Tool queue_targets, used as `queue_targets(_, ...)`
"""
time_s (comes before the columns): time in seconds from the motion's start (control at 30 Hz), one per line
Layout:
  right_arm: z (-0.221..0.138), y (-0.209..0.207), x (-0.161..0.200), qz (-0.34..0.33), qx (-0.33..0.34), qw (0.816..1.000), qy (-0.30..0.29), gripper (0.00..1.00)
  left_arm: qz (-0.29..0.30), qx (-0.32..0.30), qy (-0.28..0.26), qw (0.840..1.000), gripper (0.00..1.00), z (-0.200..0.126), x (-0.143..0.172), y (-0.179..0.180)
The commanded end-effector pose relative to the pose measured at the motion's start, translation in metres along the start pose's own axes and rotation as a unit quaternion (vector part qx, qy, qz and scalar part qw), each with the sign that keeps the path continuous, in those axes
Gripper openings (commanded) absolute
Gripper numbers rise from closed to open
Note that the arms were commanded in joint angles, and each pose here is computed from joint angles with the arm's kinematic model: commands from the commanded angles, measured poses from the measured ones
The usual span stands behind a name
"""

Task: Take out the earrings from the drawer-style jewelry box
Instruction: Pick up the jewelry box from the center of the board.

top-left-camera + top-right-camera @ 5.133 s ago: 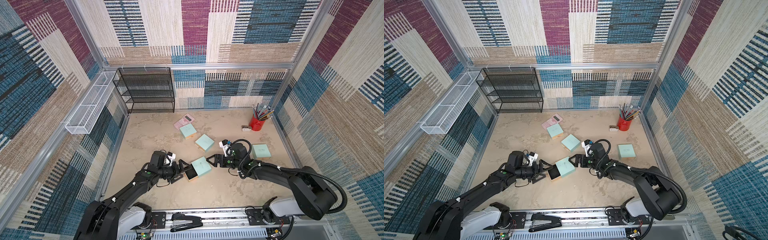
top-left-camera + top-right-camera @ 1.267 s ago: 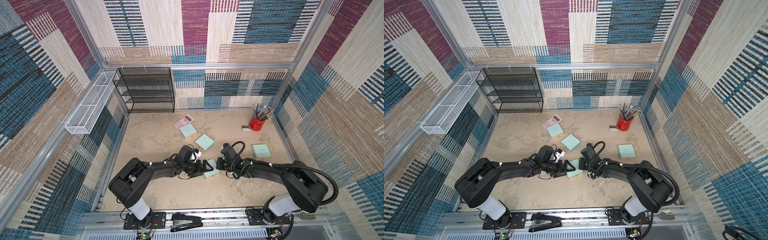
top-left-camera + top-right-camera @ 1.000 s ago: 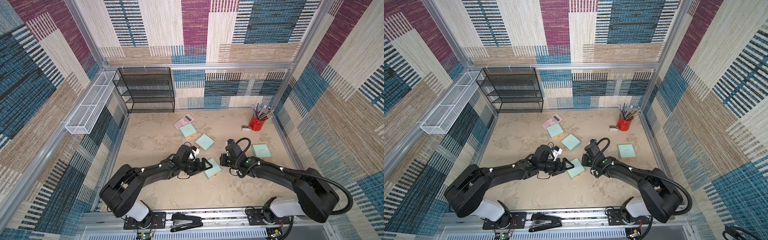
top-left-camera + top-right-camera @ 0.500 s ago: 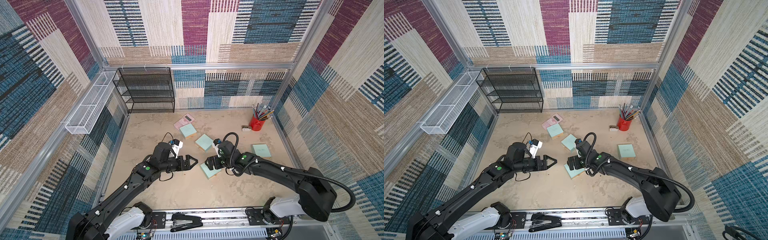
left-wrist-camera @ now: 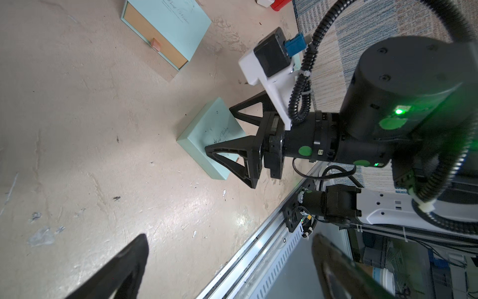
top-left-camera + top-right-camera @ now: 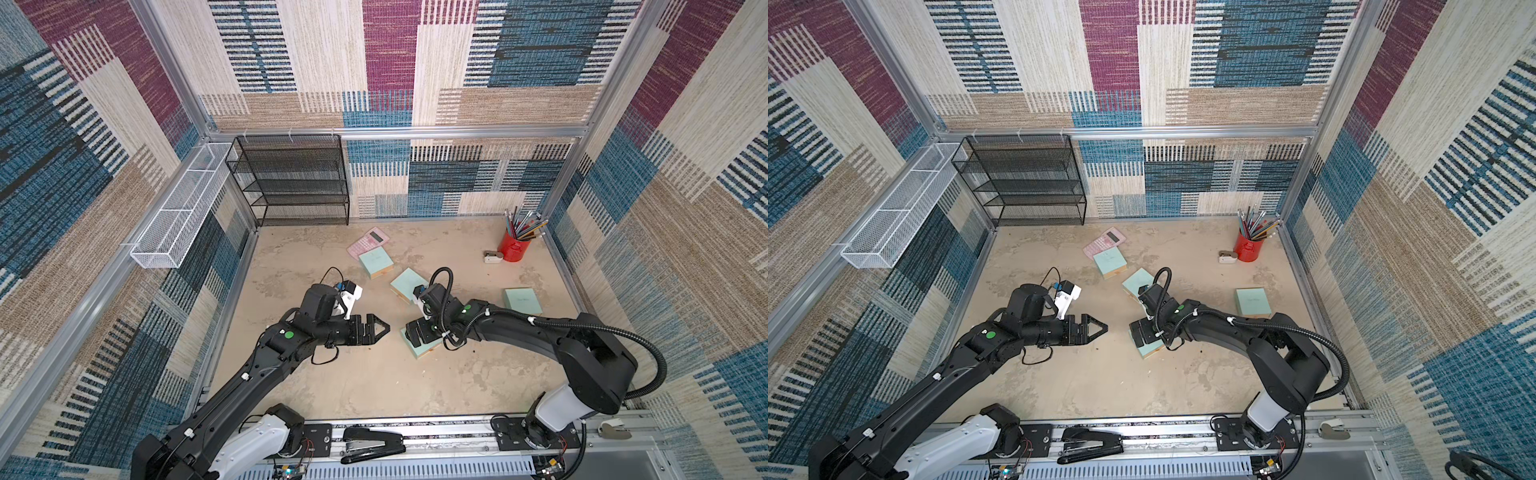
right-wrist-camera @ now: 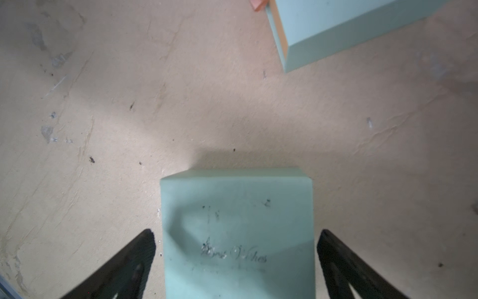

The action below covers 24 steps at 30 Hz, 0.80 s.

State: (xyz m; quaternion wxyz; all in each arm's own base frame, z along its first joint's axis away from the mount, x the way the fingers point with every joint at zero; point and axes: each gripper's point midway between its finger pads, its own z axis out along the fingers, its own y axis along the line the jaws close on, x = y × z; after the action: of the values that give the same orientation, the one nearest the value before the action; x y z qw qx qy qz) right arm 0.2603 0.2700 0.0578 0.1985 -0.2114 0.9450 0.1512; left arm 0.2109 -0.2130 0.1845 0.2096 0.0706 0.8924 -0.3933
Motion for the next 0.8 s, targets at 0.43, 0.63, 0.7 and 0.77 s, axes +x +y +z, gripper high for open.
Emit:
queue_targets(0.43,0.017,0.002,0.017,-0.02,0.048,0.998,0.032,0.99,0.005,0.008,0.007,1.0,0.98,0.005,0.0,0.004)
queue_targets(0.63,0.014,-0.002,0.011,-0.022,0.063,0.998,0.019,0.99,0.001,0.008,0.003,1.0,0.99,0.004,-0.002,0.006)
queue_targets(0.7,0.009,0.0,0.006,-0.026,0.057,0.998,0.006,0.99,0.001,0.008,0.0,1.0,0.99,0.003,-0.003,0.006)
queue_targets(0.77,0.008,-0.003,0.005,-0.031,0.061,0.998,0.004,0.97,-0.001,0.011,0.0,1.0,0.98,0.002,-0.004,0.005)
